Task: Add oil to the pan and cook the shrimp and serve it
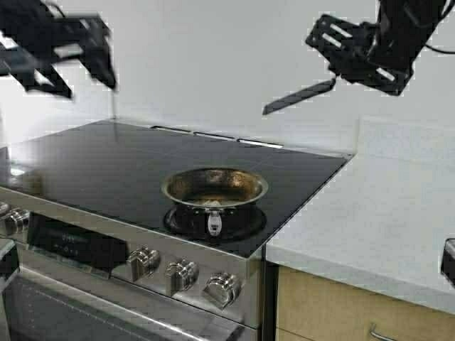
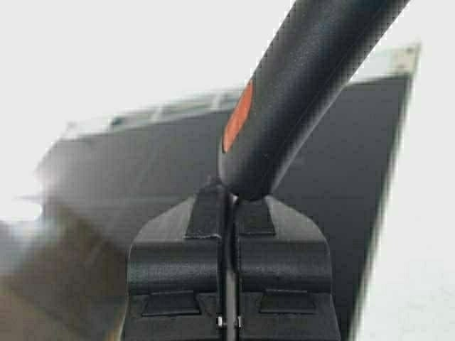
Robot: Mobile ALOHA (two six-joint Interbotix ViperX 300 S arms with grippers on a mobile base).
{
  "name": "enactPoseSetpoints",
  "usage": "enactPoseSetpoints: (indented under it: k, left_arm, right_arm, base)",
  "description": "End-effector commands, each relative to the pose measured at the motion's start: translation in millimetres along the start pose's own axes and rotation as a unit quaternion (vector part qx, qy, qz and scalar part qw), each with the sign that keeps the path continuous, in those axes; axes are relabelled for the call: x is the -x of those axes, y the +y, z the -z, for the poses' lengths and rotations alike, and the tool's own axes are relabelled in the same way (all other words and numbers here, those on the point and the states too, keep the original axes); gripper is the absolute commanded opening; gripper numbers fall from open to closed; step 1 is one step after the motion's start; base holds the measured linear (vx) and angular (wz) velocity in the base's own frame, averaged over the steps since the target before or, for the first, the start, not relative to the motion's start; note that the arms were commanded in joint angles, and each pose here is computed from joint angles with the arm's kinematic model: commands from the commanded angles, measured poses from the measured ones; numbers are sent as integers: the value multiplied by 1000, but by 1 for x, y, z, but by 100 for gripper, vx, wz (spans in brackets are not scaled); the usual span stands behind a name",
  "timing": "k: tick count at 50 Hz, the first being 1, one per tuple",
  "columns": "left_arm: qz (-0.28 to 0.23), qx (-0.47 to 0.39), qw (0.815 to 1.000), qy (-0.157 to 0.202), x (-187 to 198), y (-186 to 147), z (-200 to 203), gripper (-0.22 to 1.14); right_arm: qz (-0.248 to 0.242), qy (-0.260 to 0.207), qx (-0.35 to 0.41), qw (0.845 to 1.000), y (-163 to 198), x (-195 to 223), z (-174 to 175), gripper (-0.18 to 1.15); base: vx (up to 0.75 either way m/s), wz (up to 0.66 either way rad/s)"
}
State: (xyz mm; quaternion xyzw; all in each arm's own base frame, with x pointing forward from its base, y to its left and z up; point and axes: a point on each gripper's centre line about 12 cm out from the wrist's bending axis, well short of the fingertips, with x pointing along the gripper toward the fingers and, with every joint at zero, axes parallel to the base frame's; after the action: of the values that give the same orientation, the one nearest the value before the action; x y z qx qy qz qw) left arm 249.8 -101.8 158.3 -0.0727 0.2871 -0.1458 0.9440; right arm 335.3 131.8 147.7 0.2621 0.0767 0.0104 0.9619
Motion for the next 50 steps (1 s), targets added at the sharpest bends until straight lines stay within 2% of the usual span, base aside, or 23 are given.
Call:
enactPoseSetpoints:
  k: [1, 7, 11, 20, 26, 34, 50]
  left_arm:
    - [17, 17, 1000, -14, -33, -7, 11, 99]
    - [47, 37, 998, -17, -62, -10, 31, 99]
    - [101, 69, 992, -12, -82, -20, 43, 99]
    - [197, 194, 961, 8, -127, -18, 72, 99]
    - [229, 238, 944, 25, -155, -10, 94, 99]
    - [245, 275, 928, 52, -191, -8, 116, 99]
    - [313, 336, 881, 110, -235, -22, 131, 99]
  right_arm:
    - [-1, -23, -6, 1000, 3, -4, -5, 8]
    - [14, -29, -10, 999, -4, -4, -3, 8]
    - [18, -30, -8, 999, -6, -5, 0, 8]
    - [24, -25, -5, 999, -9, -10, 8, 8]
    - [27, -22, -3, 999, -11, -11, 11, 8]
    - [28, -21, -3, 999, -12, -11, 12, 8]
    - [29, -19, -2, 999, -12, -14, 15, 8]
  base:
    - [0, 0]
    - [0, 0]
    - [0, 0]
    - [0, 0]
    - [0, 0]
    - [0, 0]
    - [0, 0]
